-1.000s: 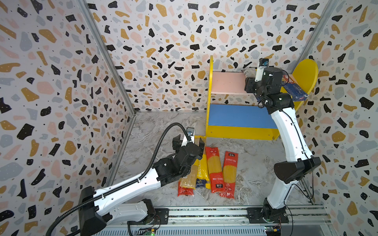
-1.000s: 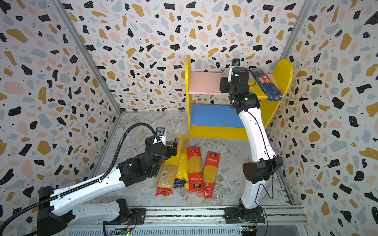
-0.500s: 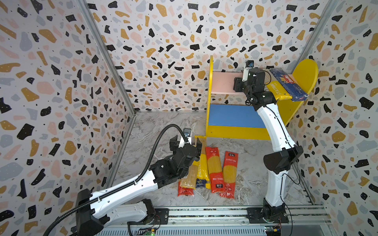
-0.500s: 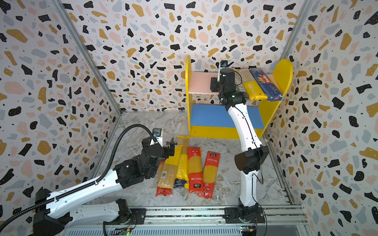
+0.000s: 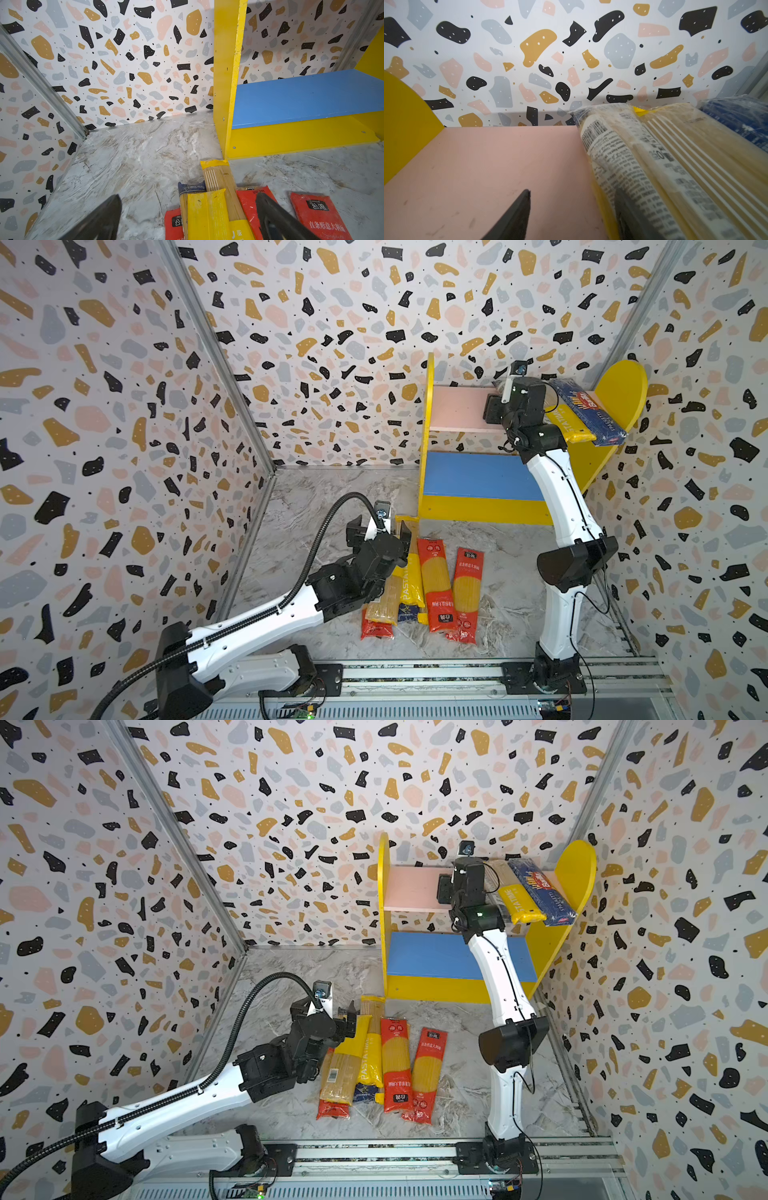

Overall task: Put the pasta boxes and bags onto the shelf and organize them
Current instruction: 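Lower the white-labelled bag onto the pink shelf beside the yellow-banded bag, then open the right gripper and draw it back down from the shelf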

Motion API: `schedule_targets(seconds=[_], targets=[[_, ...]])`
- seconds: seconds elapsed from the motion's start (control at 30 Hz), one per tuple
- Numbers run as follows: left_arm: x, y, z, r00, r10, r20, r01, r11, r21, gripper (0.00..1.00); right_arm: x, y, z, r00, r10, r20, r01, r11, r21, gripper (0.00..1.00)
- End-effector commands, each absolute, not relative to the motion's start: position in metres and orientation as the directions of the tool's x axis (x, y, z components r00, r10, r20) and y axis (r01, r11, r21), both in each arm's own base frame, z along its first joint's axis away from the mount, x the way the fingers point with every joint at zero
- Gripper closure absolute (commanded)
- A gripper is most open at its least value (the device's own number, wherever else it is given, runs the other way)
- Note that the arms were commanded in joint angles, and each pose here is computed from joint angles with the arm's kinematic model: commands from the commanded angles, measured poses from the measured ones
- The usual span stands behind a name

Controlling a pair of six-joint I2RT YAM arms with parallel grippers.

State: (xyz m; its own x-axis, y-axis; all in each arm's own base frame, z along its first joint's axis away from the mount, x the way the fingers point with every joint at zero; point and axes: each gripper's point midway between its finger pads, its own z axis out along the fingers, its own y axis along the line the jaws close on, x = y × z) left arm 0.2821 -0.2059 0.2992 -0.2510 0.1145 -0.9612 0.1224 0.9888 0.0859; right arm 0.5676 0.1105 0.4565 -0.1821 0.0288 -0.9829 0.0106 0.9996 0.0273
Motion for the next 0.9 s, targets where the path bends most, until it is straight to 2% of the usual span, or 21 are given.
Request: schedule_targets(seconds=[0.0, 0.23, 0.4, 0.47, 0.57, 0.7, 0.87], targets=[[0.285, -0.208, 0.304, -0.236, 0.088, -0.968, 0.117, 0.991, 0.062, 0.01, 0.566, 0.079, 0.457, -0.195, 0.025, -0.980, 0.102, 0.995, 0.005, 0.35], [0.285, -0.209, 0.304, -0.243, 0.081, -0.967, 0.118, 0.992, 0.053, 0.00, 0.561, 0.075, 0.456, -0.209, 0.029, -0.977, 0.124, 0.992, 0.003, 0.35], [0.285, -0.210, 0.306, -0.244, 0.071, -0.967, 0.121, 0.992, 0.042, 0.01, 0.547, 0.105, 0.456, -0.211, 0.014, -0.977, 0.024, 1.000, 0.009, 0.33], [0.284, -0.208, 0.305, -0.247, 0.069, -0.966, 0.119, 0.992, 0.041, 0.00, 0.531, 0.127, 0.466, -0.176, -0.021, -0.984, -0.024, 1.000, -0.017, 0.22], [0.282, -0.203, 0.303, -0.252, 0.067, -0.965, 0.110, 0.993, 0.040, 0.00, 0.495, 0.162, 0.484, -0.099, -0.073, -0.992, -0.085, 0.994, -0.065, 0.14], [0.278, -0.194, 0.296, -0.268, 0.054, -0.962, 0.096, 0.995, 0.029, 0.01, 0.444, 0.190, 0.500, -0.064, -0.084, -0.994, -0.136, 0.988, -0.074, 0.11], [0.269, -0.183, 0.277, -0.303, 0.029, -0.952, 0.085, 0.996, 0.003, 0.00, 0.377, 0.216, 0.474, -0.102, -0.078, -0.992, -0.193, 0.979, -0.057, 0.10]])
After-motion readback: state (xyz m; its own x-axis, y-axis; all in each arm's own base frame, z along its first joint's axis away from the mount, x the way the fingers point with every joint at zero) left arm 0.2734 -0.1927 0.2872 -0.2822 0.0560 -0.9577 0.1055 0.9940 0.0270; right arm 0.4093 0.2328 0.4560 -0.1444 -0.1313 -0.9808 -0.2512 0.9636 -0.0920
